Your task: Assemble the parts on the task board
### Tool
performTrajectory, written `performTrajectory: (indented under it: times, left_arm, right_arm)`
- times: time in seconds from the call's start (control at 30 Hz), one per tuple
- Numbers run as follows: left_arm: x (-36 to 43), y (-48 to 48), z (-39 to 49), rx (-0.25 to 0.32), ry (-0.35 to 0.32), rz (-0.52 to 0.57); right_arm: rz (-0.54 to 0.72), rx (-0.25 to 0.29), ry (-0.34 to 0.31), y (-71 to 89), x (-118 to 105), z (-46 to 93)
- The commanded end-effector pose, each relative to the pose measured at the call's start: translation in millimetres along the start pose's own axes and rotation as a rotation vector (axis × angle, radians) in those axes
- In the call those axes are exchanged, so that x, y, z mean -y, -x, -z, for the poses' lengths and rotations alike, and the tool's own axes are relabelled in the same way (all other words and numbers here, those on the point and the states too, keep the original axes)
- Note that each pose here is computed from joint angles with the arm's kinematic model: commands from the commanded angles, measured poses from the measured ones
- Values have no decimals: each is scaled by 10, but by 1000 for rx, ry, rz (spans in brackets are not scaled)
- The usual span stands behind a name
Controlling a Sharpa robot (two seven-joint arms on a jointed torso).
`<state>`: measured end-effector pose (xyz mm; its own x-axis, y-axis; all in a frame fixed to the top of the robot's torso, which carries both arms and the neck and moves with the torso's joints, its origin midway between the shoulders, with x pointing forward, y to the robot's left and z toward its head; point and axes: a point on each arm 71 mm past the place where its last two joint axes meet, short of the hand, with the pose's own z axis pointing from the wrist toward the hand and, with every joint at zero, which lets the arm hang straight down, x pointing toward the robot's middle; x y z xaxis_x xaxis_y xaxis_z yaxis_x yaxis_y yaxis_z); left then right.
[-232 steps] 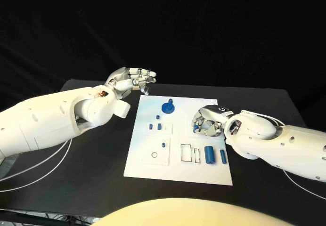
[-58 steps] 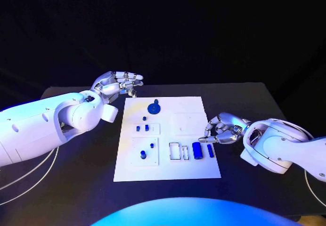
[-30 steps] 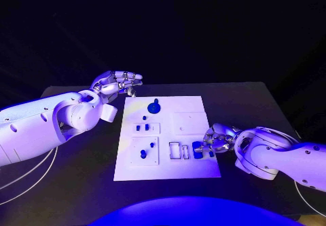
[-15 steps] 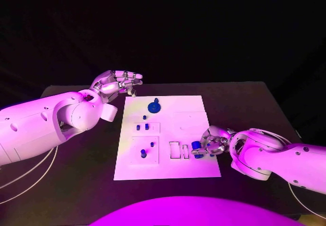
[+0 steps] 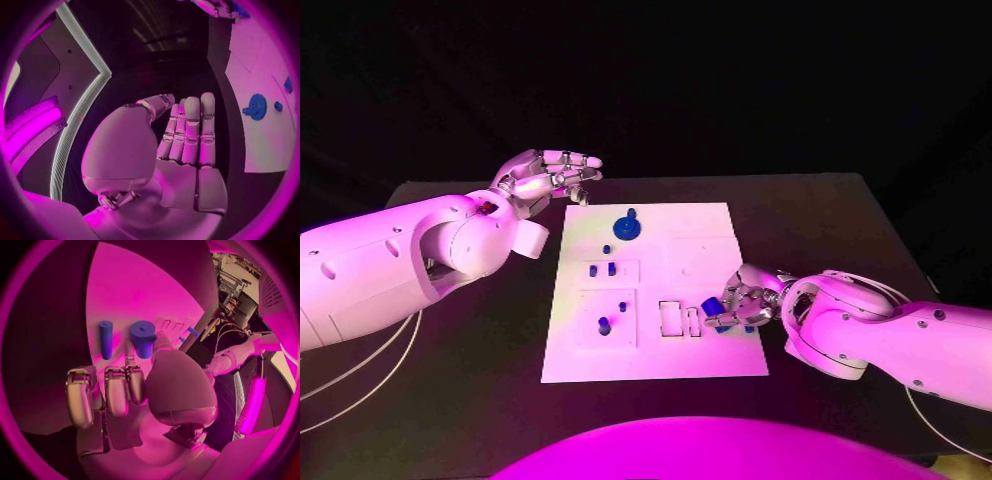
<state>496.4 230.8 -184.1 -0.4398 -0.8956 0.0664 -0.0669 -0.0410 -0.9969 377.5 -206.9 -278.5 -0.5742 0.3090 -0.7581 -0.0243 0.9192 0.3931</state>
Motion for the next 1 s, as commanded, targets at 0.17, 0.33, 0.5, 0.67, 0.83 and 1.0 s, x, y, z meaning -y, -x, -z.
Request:
performTrajectory:
  times: [0.17, 0.33, 0.5, 0.67, 0.83, 1.0]
  left_arm:
    - [7, -23, -5, -18, -4, 10]
    - [6, -26, -8, -19, -3, 11]
    - [4, -28, -11, -20, -3, 11]
    - [3, -33, -15, -21, -2, 11]
    - [3, -38, -16, -23, -2, 11]
    - [3, -42, -16, -24, -1, 12]
  right_arm:
    - [-89, 26, -23, -19, 32, 49]
    - [-167, 35, -4, 57, -57, 101]
    - [-196, 42, 21, 157, -162, 148]
    - [-206, 20, 39, 187, -258, 157]
    - [-201, -36, 49, 126, -353, 119]
    - [-197, -104, 51, -3, -433, 59]
